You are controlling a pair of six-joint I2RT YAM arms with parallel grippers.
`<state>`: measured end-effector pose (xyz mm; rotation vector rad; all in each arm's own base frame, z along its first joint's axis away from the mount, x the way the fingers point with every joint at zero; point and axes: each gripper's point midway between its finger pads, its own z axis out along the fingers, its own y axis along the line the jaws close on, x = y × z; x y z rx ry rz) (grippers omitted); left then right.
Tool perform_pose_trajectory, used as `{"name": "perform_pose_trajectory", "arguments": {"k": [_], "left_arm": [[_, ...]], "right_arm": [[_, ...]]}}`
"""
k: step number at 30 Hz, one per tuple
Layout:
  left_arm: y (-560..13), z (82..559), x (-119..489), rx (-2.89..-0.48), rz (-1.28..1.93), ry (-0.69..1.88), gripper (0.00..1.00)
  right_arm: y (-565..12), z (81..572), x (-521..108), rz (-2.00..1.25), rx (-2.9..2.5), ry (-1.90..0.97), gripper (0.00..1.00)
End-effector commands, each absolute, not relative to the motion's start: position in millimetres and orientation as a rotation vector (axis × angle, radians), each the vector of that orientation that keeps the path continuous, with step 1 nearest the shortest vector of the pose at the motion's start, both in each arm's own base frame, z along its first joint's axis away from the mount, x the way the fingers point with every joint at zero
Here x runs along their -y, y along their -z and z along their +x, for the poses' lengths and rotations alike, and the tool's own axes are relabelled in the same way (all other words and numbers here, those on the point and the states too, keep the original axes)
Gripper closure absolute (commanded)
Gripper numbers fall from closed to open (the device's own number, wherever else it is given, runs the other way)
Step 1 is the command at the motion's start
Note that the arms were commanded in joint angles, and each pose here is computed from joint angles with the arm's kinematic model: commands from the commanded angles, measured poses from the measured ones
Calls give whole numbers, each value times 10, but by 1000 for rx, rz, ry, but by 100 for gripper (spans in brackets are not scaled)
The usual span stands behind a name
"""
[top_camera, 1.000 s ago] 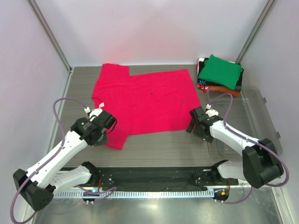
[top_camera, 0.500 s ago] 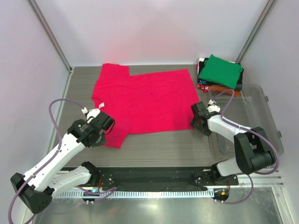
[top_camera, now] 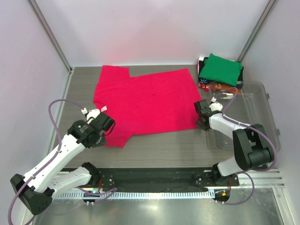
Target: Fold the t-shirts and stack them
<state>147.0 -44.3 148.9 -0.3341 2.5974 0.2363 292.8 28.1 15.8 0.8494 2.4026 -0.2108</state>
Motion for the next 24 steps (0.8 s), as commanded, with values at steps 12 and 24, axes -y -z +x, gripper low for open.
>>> {"name": "perform_pose_trajectory", "arguments": {"k": [12, 24], "left_arm": [[-1797, 1472, 329, -2521, -350, -237, 100], [-1914, 1482, 305, -2515, -313, -252, 100]], "right_arm": [[12, 2378, -328, 893, -2520, 110, 99], [-314, 2087, -815, 791, -2570, -147, 99]]}}
